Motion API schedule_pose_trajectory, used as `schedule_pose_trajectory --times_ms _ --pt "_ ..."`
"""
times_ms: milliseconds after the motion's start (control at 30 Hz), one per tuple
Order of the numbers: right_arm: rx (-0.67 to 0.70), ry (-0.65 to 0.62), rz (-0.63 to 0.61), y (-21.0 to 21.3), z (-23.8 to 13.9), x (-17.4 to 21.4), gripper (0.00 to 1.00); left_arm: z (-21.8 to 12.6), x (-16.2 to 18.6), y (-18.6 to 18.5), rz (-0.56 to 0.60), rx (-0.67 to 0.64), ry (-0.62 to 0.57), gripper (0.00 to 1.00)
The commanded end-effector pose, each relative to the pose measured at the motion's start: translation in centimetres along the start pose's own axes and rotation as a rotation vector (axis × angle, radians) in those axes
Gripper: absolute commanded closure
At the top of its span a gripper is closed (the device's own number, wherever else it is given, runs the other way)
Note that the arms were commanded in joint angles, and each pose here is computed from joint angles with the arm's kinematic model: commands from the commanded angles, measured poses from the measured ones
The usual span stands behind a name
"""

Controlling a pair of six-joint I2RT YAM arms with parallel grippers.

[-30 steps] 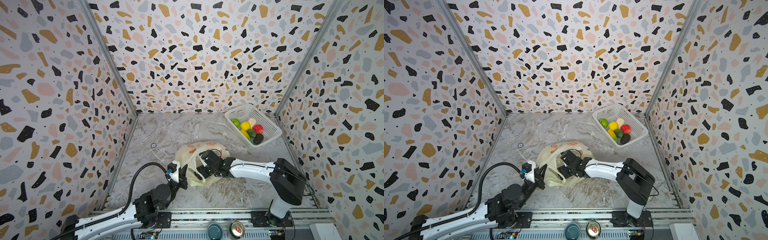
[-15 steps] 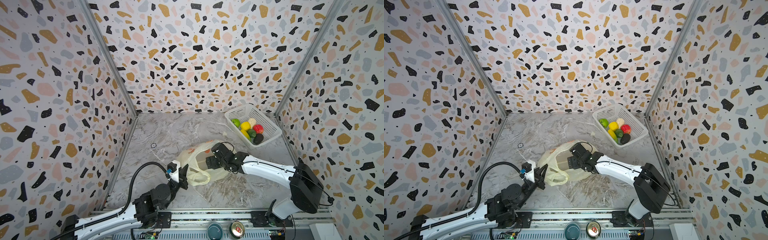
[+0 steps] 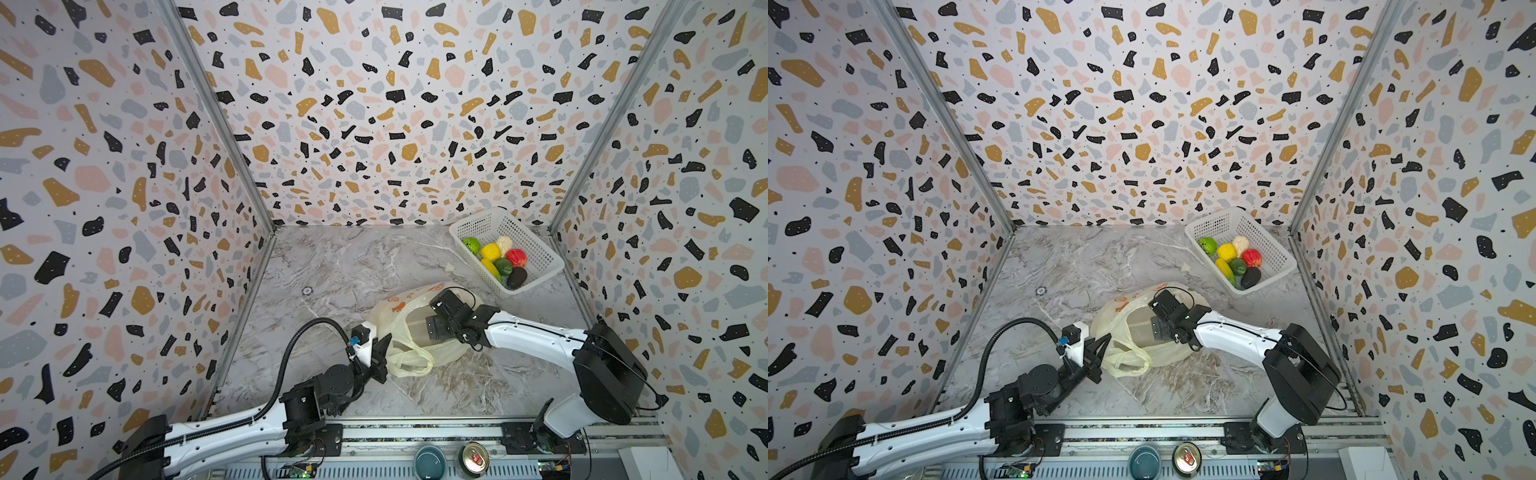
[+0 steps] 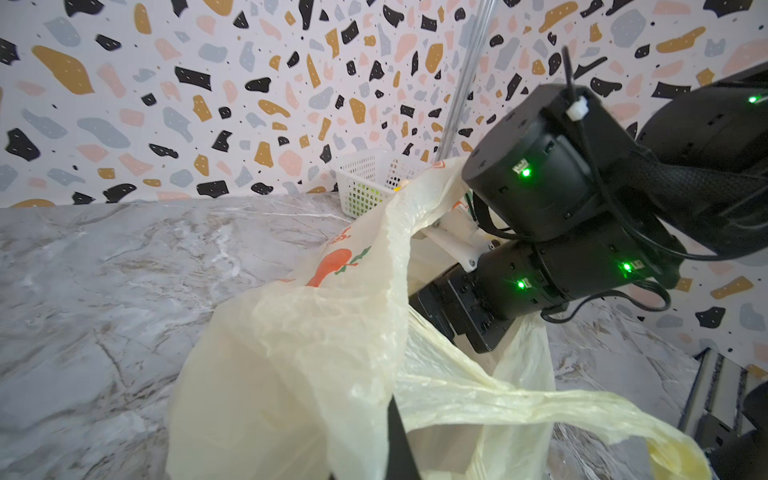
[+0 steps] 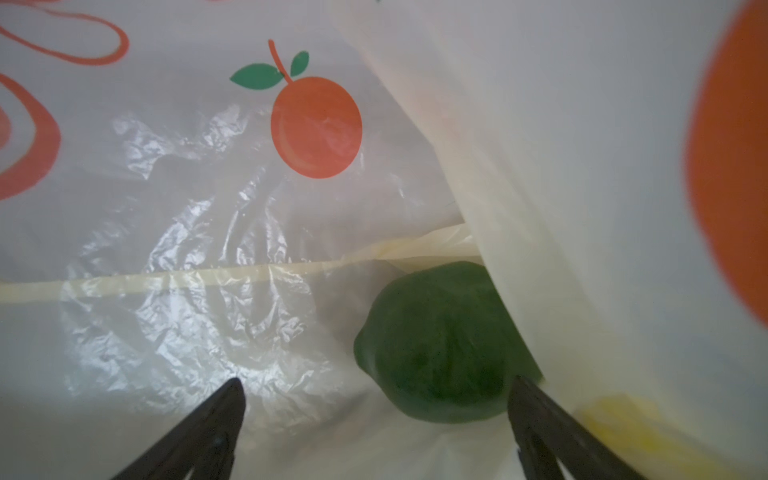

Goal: Untie the knot of the plastic bag and take out the fruit
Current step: 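Lower the right gripper toward the dark green lime inside the bag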

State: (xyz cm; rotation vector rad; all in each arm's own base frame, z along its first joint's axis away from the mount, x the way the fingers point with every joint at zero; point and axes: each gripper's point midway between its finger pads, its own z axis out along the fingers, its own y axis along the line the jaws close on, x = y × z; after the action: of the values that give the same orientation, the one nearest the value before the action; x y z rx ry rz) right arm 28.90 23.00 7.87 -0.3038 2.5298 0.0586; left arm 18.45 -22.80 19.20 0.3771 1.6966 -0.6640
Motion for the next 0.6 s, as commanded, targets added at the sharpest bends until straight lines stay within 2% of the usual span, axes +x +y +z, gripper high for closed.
schedule_pose_trajectory --times_ms 0,167,367,433,567 --pt "0.057 0.013 0.038 -2.0 1.1 0.6 0.01 0.3 -1.2 -2.0 -0.030 0.086 -0.043 1.00" --pt "0.019 0.058 0.080 -2.5 2.6 2.0 0.01 0.7 -0.4 -2.6 -0.010 0.103 -0.024 1.00" --pt "-0.124 0.061 0.092 0.0 2.5 1.7 0.00 1.1 0.5 -3.0 0.010 0.119 -0.001 1.00" --pt "-0.172 0.067 0.097 0.9 2.6 1.7 0.06 1.3 0.8 -3.3 0.024 0.132 0.011 1.00" --pt "-0.288 0.022 0.104 2.9 1.9 0.9 0.09 1.7 1.5 -3.8 0.048 0.148 0.031 1.00"
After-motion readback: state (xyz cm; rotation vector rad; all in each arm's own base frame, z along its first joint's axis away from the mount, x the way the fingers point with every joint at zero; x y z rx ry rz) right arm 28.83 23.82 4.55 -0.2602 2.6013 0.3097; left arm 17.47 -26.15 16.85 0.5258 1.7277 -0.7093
